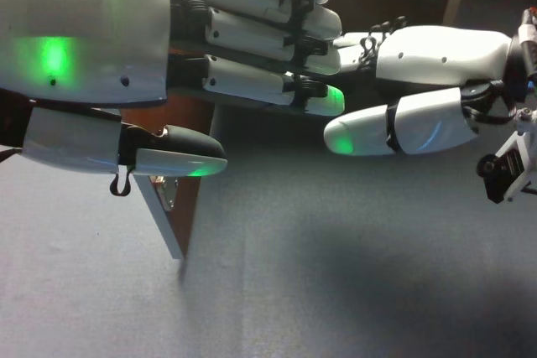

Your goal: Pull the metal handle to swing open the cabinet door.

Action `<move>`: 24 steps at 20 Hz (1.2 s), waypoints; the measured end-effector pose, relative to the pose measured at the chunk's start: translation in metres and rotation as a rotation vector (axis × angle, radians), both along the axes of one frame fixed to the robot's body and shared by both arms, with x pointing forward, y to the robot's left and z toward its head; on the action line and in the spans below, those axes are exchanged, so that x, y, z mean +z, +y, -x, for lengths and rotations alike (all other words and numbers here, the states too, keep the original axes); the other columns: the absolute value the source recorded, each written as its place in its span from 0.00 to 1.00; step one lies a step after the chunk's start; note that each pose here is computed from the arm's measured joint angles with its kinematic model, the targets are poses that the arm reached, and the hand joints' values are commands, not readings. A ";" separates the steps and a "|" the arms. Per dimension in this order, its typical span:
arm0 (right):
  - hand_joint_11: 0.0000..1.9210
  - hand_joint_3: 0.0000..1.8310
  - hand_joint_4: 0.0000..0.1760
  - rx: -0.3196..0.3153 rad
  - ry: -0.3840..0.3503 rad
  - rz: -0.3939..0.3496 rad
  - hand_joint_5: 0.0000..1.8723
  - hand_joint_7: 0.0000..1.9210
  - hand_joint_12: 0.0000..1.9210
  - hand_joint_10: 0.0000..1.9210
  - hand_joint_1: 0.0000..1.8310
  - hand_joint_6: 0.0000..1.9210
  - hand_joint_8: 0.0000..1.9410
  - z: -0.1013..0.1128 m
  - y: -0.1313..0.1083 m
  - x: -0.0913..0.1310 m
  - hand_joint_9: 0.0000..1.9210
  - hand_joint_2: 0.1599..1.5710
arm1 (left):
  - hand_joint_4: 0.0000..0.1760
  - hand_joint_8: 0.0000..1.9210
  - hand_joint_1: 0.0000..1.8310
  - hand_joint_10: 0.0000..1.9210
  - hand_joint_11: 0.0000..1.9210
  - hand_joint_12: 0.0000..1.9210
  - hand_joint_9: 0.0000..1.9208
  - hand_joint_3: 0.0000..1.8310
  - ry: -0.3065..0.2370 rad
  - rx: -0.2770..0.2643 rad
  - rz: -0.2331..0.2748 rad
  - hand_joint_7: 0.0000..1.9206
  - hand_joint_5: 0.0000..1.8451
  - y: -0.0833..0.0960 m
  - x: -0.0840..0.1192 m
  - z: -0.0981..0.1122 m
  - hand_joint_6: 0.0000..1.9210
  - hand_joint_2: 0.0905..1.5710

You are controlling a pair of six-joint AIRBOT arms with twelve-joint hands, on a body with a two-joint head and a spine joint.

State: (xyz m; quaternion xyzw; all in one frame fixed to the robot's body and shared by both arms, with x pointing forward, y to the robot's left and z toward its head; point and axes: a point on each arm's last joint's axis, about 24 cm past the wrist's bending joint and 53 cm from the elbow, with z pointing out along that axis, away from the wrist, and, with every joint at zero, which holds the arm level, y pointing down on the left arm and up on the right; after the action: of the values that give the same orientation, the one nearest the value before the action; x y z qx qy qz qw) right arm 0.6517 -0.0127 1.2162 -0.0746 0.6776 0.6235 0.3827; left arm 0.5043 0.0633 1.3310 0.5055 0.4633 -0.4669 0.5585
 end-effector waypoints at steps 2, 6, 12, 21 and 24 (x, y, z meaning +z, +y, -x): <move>0.00 0.00 0.00 0.001 -0.035 0.014 0.13 0.14 0.36 0.00 0.00 0.00 0.00 -0.004 -0.006 0.003 0.13 0.99 | 0.00 0.00 0.00 0.00 0.01 0.46 0.21 0.04 0.000 0.000 0.000 0.23 0.23 0.000 0.000 0.000 0.00 1.00; 0.00 0.00 0.00 -0.009 -0.083 -0.002 0.13 0.14 0.36 0.00 0.00 0.00 0.00 -0.008 -0.019 0.024 0.12 0.99 | 0.00 0.00 0.00 0.00 0.01 0.46 0.21 0.04 0.001 0.000 0.000 0.23 0.24 0.000 0.000 0.000 0.00 1.00; 0.00 0.00 0.00 0.066 -0.175 -0.050 0.13 0.14 0.35 0.00 0.00 0.00 0.00 0.014 -0.009 0.064 0.12 0.99 | 0.00 0.00 0.00 0.00 0.01 0.46 0.21 0.03 0.000 0.000 0.000 0.23 0.23 0.000 0.000 0.000 0.00 1.00; 0.00 0.00 0.00 0.041 -0.214 -0.123 0.13 0.13 0.34 0.00 0.00 0.00 0.00 0.016 -0.025 0.104 0.12 0.99 | 0.00 0.00 0.00 0.00 0.01 0.45 0.21 0.03 0.000 0.000 0.000 0.23 0.23 0.000 0.000 0.000 0.00 1.00; 0.00 0.00 0.00 0.049 -0.230 -0.121 0.13 0.13 0.34 0.00 0.00 0.00 0.00 0.018 -0.023 0.108 0.12 0.99 | 0.00 0.00 0.00 0.00 0.01 0.45 0.21 0.03 0.000 -0.001 0.000 0.23 0.23 0.000 0.000 0.000 0.00 1.00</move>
State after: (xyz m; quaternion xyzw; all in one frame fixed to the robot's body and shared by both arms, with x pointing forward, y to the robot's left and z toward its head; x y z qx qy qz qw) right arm 0.6339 -0.0356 1.3243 -0.1387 0.5884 0.6598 0.4464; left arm 0.5041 0.0633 1.3310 0.5056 0.4631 -0.4671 0.5583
